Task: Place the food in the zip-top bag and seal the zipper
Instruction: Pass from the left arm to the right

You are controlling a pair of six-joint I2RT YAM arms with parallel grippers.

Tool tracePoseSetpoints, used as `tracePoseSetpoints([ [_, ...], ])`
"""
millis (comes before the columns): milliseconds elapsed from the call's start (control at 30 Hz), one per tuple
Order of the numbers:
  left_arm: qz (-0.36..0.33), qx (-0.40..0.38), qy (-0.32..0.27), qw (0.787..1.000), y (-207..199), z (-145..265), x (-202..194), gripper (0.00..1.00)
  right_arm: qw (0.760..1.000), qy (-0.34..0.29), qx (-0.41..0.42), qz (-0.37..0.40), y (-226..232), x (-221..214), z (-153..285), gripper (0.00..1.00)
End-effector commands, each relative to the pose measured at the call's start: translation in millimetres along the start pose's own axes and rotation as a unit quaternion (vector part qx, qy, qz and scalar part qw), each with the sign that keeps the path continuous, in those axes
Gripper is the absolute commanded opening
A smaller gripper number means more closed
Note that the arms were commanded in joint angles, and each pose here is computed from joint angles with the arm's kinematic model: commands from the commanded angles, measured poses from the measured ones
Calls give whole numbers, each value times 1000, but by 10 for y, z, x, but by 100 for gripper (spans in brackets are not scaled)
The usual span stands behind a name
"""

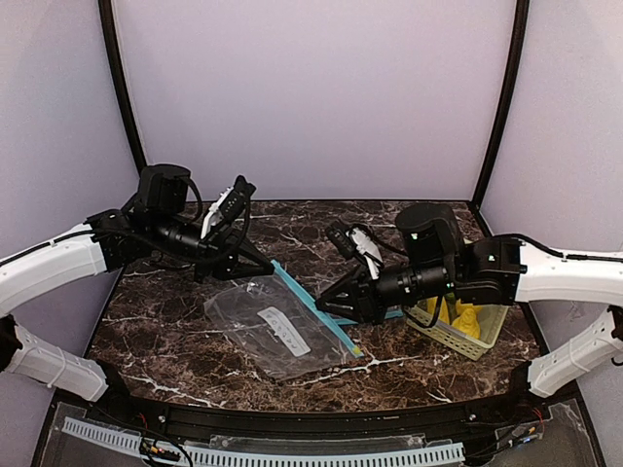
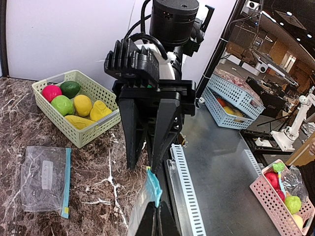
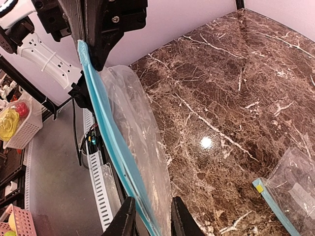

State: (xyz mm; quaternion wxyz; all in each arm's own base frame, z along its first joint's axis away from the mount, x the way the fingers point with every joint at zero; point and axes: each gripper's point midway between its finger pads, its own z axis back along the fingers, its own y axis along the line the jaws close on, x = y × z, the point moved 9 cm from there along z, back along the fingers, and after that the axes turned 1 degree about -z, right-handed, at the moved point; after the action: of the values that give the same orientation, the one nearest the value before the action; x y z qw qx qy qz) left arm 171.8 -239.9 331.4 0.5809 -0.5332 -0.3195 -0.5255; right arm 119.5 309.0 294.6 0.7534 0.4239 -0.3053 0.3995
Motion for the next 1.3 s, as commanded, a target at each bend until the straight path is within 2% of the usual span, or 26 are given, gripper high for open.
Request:
tracePoseSetpoints([
  [0,-8,-14,-1,1000,-58,0,58,1,1000,-23,10,16,38,143,71,24],
  [500,-6,-13,1,1000,-47,-5,47,1,999,5,34,18,19,106,-121,22],
  [733,-6,-13,1,1000,-46,-8,47,1,999,4,37,18,9,112,-165,13],
  [933,-6,-11,2,1000,-41,-9,44,1,999,-1,32,16,5,114,-149,1],
  [1067,-7,30,5,999,15,2,43,2,1000,-8,10,-3,-29,113,-120,0],
  [1133,-10,68,6,998,61,19,43,21,1000,-10,-18,-23,-88,97,-91,0],
  [1167,-10,85,6,996,79,28,44,36,999,-12,-34,-34,-125,88,-63,0],
  [1233,-14,132,6,991,126,62,47,51,996,-9,-69,-62,-239,41,-8,0],
  [1267,-17,164,6,986,148,96,48,54,993,-7,-89,-77,-303,19,30,0],
])
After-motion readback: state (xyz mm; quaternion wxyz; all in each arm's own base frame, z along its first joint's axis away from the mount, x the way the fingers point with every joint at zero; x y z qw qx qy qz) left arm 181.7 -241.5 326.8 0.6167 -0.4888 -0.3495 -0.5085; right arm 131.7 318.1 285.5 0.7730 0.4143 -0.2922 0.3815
